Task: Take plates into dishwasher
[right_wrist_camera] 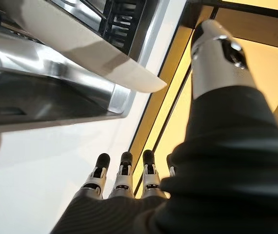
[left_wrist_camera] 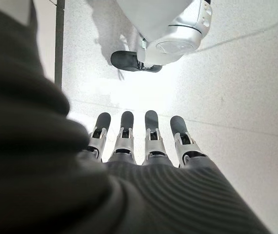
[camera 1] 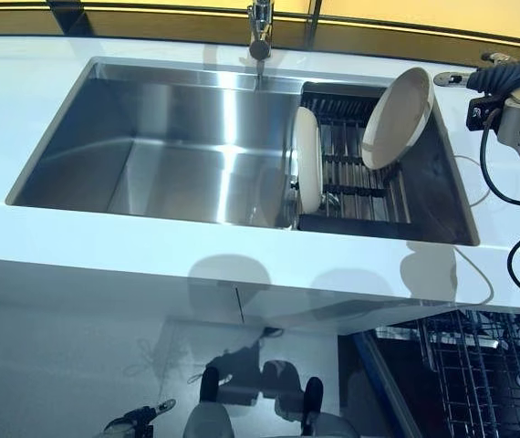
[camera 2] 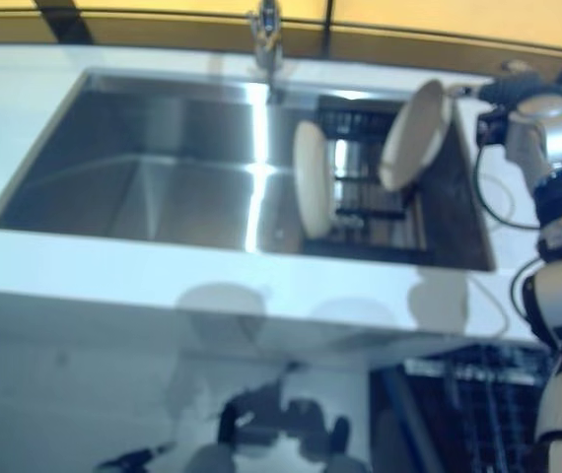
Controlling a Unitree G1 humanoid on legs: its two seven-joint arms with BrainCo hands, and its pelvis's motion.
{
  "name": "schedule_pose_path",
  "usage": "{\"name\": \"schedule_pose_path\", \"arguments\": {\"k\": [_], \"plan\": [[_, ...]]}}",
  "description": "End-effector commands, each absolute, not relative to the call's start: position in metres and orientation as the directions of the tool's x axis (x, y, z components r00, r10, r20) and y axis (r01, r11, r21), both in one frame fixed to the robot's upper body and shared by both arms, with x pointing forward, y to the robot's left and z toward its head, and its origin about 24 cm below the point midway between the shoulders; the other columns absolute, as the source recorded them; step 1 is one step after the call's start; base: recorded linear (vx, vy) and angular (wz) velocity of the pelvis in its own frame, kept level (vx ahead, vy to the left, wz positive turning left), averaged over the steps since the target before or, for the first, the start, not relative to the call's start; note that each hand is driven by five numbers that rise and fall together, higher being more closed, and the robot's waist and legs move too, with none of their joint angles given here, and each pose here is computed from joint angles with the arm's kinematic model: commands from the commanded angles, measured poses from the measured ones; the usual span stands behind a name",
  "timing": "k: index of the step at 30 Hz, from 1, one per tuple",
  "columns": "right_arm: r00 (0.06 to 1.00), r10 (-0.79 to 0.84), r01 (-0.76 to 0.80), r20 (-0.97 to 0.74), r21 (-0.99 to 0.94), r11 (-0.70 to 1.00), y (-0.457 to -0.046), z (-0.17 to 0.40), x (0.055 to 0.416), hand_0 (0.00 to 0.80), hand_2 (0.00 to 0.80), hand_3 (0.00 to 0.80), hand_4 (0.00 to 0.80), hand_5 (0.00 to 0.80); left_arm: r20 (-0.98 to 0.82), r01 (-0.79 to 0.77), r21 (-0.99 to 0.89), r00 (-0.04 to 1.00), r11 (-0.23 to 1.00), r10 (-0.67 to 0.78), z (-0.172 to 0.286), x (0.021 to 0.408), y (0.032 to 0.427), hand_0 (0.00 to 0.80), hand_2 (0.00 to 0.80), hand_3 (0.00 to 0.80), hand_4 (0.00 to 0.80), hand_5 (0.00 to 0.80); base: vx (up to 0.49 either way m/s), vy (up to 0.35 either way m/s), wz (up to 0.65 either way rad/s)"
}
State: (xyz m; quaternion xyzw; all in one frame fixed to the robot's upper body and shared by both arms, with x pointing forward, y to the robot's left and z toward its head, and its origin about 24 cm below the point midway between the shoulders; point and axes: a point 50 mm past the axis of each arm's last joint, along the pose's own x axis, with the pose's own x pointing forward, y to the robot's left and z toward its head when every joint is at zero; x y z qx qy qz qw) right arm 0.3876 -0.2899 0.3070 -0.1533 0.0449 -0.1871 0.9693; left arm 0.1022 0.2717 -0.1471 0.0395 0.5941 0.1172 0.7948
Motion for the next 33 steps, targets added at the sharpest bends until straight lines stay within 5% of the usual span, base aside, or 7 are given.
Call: {"name": "schedule_pose_path", "arguments": {"k": [1, 33], "plan": [[0.924, -0.351, 0.382, 0.153, -0.322, 0.866, -0.276, 0.364, 0.381, 0.0, 0.0, 0.0, 0.0, 0.0, -0.933, -0.144, 0.224, 0.255, 0.964, 0.255, -0.143, 0.11, 0.28, 0.0, 0.0, 0.0, 0.0, 0.0, 0.0, 0.0, 0.0], [0.924, -0.35, 0.382, 0.152, -0.338, 0.86, -0.265, 0.359, 0.384, 0.0, 0.0, 0.0, 0.0, 0.0, -0.937, -0.147, 0.202, 0.259, 0.968, 0.235, -0.143, 0.116, 0.275, 0.0, 0.0, 0.0, 0.0, 0.0, 0.0, 0.0, 0.0]]}}
